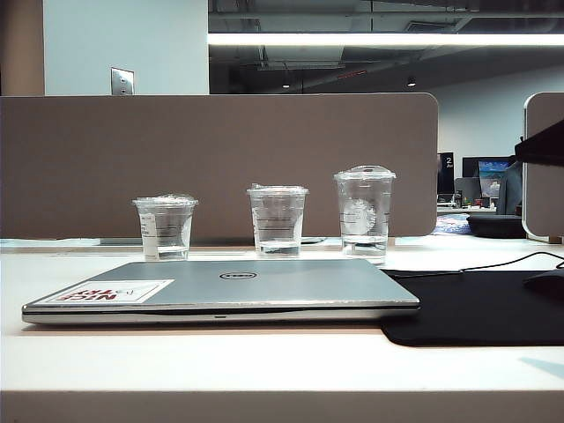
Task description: Pick up the coffee cup on the left and place it on the left side of the laptop.
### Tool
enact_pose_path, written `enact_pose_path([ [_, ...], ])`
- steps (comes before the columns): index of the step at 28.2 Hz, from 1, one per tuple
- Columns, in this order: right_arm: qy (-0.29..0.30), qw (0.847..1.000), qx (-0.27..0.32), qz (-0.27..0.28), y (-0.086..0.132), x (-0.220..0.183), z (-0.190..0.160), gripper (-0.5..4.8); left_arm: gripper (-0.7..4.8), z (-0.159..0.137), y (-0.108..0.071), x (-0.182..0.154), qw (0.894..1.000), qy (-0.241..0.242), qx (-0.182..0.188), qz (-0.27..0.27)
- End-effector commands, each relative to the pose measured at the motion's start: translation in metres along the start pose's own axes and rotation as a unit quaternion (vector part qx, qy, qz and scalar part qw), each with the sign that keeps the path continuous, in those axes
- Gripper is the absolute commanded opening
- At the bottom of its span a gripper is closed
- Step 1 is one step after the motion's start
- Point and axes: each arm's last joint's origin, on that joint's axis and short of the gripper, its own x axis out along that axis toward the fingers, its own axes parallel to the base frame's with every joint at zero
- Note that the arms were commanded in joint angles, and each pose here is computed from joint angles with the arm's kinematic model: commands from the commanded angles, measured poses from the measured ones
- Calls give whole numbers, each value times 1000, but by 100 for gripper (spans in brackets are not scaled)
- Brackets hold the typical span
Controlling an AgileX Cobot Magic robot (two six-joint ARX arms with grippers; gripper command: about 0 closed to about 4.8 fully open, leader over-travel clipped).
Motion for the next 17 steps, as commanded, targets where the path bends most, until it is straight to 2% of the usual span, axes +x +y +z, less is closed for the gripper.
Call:
enact_pose_path([
  [1,-4,1000,0,-1,0,0,0,-4,-6,6,1,21,999,33,4,-20],
  [5,-4,1000,0,-1,0,0,0,-4,6,2,2,52,997,63,0,-53],
  [7,-5,1000,0,-1,0,0,0,-4,55,-5,3,67,996,71,7,-58],
  [9,-4,1000,0,-1,0,0,0,-4,142,-16,5,82,995,84,10,-58],
  [11,-5,1000,0,-1,0,0,0,-4,181,-30,7,98,993,99,7,-57],
  [12,-4,1000,0,-1,0,0,0,-4,184,-47,8,115,990,122,1,-68],
  [17,-5,1000,0,-1,0,0,0,-4,189,-86,8,149,975,183,-21,-127],
])
